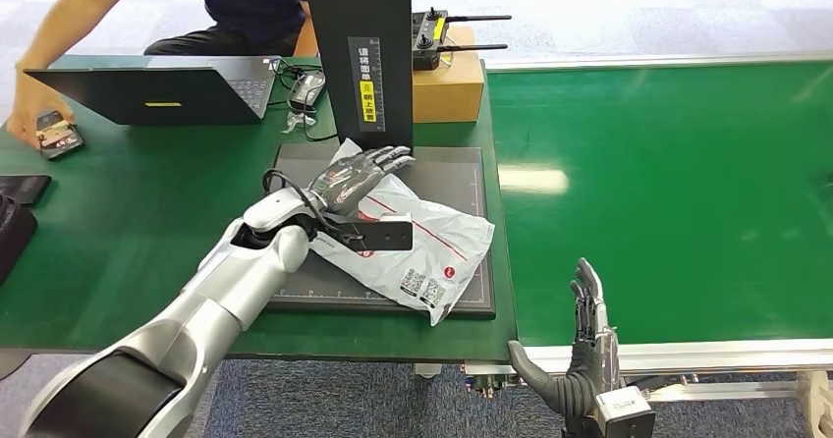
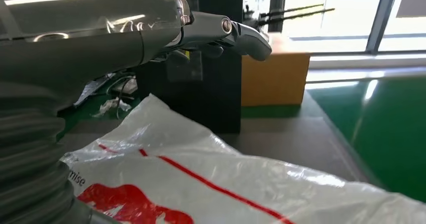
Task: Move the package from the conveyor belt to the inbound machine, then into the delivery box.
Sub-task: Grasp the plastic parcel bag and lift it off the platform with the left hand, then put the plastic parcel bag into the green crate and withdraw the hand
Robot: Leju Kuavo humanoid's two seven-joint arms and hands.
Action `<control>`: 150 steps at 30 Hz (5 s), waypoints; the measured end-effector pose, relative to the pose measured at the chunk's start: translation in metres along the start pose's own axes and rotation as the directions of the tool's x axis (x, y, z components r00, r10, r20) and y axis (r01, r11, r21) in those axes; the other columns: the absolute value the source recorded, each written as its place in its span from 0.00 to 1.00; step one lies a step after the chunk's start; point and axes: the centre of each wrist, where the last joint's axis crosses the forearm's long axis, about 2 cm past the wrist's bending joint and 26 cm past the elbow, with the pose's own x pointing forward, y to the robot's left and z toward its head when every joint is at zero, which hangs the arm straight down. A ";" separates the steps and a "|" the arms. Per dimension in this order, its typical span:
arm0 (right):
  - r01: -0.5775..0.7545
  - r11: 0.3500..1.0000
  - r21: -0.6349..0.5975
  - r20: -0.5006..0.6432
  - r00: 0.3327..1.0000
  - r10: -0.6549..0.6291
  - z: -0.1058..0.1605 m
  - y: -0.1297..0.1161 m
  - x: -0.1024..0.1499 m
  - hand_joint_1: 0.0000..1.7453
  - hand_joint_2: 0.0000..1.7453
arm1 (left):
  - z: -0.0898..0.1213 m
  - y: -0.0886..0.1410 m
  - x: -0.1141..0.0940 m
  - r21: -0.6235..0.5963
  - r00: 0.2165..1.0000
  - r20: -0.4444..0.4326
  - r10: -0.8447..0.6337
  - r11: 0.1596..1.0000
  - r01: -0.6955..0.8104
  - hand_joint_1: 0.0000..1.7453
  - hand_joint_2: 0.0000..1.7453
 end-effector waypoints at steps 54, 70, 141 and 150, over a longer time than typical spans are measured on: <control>-0.058 0.998 0.014 -0.021 0.998 0.058 0.005 -0.002 -0.001 0.00 1.00 | 0.034 0.014 -0.069 -0.056 0.979 -0.181 0.090 0.993 -0.101 1.00 1.00; -0.061 0.998 0.020 -0.037 0.997 0.062 0.010 -0.004 -0.003 0.00 1.00 | 0.110 0.044 -0.140 0.497 0.894 -0.142 0.425 0.812 -0.307 1.00 1.00; -0.050 0.998 0.033 -0.016 0.999 0.051 -0.005 0.007 -0.002 0.00 1.00 | 0.233 0.000 -0.162 0.871 0.708 -0.225 0.669 0.463 -0.161 0.00 1.00; -0.050 0.999 0.022 -0.030 0.998 0.050 -0.004 0.003 -0.003 0.00 1.00 | 0.206 -0.003 -0.094 0.833 0.868 -0.007 0.497 0.483 -0.270 0.00 1.00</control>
